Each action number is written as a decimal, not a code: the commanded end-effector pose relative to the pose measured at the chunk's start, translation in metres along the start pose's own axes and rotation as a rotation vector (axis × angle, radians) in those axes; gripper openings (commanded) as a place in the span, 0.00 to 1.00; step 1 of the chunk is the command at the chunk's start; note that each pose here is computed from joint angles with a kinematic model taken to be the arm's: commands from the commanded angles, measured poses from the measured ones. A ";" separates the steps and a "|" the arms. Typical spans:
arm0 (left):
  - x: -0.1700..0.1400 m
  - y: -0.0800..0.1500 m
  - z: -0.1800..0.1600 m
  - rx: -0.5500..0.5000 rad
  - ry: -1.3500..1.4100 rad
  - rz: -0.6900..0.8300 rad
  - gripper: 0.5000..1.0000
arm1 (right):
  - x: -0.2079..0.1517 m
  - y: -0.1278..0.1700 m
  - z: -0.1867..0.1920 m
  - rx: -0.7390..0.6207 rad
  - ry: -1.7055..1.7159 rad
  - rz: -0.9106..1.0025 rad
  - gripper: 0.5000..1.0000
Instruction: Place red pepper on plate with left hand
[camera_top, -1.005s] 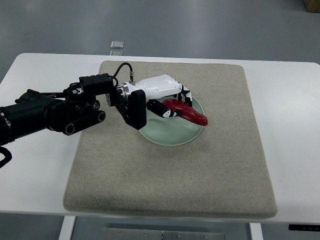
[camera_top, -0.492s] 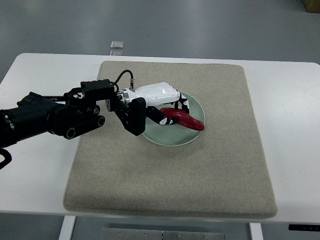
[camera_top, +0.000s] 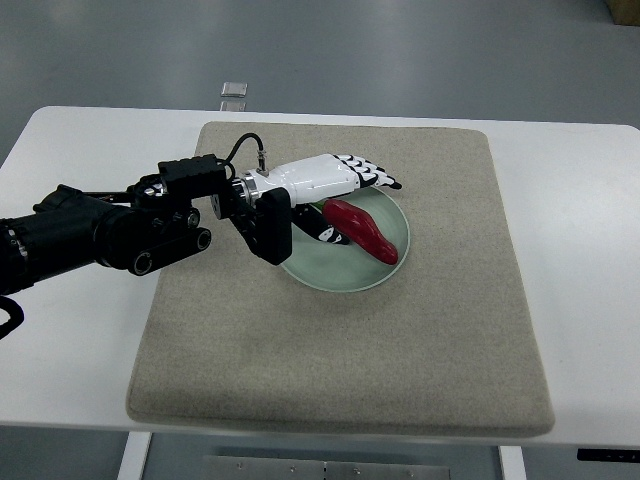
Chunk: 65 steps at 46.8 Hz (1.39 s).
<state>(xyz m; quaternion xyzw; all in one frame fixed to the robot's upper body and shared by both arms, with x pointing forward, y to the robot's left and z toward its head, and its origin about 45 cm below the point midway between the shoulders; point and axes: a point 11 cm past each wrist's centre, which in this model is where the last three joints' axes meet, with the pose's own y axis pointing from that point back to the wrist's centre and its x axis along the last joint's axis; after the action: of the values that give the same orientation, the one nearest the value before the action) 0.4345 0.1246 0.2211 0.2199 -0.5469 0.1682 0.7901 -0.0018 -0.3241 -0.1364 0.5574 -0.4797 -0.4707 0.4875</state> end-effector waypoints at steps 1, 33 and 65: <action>0.008 -0.002 0.001 -0.002 0.012 0.035 0.92 | 0.000 0.000 0.000 0.000 0.000 0.000 0.86; 0.103 0.078 -0.106 0.339 0.947 1.008 0.98 | 0.000 0.000 0.000 0.000 0.000 0.000 0.86; 0.044 0.119 -0.147 0.523 1.378 1.116 0.99 | 0.000 0.000 0.000 0.000 0.000 0.000 0.86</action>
<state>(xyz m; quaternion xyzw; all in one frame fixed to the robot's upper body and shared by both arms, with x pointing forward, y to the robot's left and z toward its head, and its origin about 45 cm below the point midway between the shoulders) 0.5066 0.3029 0.2402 -0.0444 0.0596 0.7395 0.6690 -0.0018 -0.3241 -0.1364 0.5574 -0.4796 -0.4707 0.4875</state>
